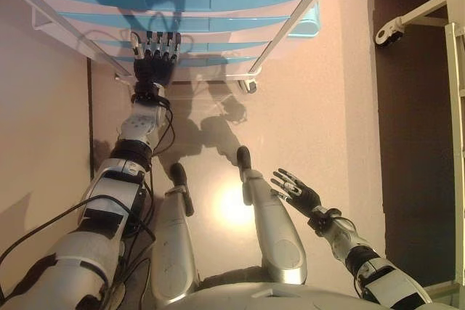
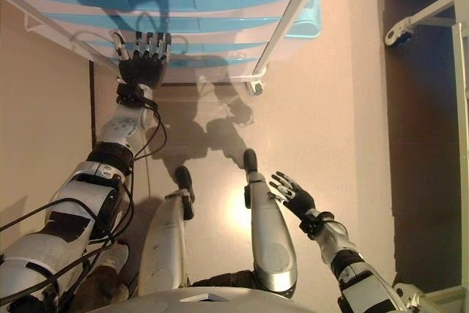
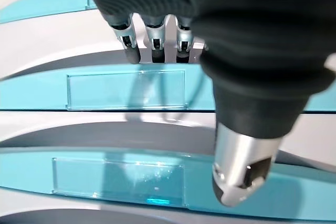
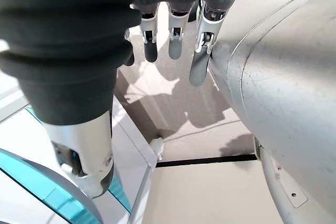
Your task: Open the drawer and pick up the medicine
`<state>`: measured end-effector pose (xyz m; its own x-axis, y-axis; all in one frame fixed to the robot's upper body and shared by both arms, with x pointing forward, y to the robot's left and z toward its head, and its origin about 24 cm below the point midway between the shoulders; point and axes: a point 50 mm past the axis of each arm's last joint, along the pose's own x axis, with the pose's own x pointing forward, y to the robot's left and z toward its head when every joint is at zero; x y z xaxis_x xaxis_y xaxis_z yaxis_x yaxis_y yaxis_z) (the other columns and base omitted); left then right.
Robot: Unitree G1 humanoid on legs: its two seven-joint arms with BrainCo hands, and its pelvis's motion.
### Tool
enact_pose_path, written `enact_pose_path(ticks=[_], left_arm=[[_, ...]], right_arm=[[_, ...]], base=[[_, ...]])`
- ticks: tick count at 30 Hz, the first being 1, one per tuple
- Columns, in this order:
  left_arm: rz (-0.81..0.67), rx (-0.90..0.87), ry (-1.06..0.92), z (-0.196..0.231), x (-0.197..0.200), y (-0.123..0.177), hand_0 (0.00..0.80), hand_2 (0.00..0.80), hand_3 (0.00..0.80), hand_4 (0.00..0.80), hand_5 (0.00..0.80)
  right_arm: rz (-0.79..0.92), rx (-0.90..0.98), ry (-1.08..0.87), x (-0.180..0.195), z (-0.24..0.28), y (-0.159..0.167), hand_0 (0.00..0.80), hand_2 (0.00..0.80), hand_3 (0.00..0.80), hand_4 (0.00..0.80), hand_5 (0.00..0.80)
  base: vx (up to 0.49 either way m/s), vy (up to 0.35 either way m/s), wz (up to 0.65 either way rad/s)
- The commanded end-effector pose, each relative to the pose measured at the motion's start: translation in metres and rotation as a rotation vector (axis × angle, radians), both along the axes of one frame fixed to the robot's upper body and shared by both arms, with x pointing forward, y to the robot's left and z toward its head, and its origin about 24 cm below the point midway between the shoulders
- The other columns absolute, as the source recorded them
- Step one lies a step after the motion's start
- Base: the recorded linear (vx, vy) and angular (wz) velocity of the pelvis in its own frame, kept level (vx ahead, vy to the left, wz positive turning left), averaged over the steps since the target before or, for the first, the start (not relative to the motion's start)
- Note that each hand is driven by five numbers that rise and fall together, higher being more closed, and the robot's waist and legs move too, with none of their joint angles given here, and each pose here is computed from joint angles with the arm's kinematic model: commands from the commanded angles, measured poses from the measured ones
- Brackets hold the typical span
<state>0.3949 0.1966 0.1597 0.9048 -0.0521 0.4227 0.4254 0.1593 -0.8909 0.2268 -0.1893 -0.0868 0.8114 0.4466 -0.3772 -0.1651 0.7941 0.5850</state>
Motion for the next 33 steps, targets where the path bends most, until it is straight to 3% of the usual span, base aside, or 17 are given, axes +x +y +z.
enact_pose_path(ticks=[1, 2, 16, 33], left_arm=[[-0.067, 0.019, -0.541, 0.119, -0.011, -0.020, 0.471, 0.471, 0.471, 0.471, 0.471], [-0.069, 0.028, -0.559, 0.121, -0.012, -0.022, 0.800, 0.800, 0.800, 0.800, 0.800], [-0.105, 0.035, -0.565, 0.110, -0.016, -0.021, 0.800, 0.800, 0.800, 0.800, 0.800], [-0.086, -0.002, -0.342, -0.015, -0.032, 0.009, 0.800, 0.800, 0.800, 0.800, 0.800]], right_arm=[[0.099, -0.006, 0.146, -0.054, -0.027, 0.002, 0.000, 0.000, 0.000, 0.000, 0.000], [0.100, -0.006, 0.144, -0.054, -0.027, 0.002, 0.000, 0.000, 0.000, 0.000, 0.000], [0.087, 0.010, 0.149, -0.051, -0.027, 0.003, 0.000, 0.000, 0.000, 0.000, 0.000], [0.066, -0.014, 0.143, -0.050, -0.027, 0.004, 0.000, 0.000, 0.000, 0.000, 0.000]], base=[[-0.094, -0.051, 0.00], [-0.095, -0.052, 0.00], [-0.008, -0.022, 0.01], [-0.003, -0.037, 0.05]])
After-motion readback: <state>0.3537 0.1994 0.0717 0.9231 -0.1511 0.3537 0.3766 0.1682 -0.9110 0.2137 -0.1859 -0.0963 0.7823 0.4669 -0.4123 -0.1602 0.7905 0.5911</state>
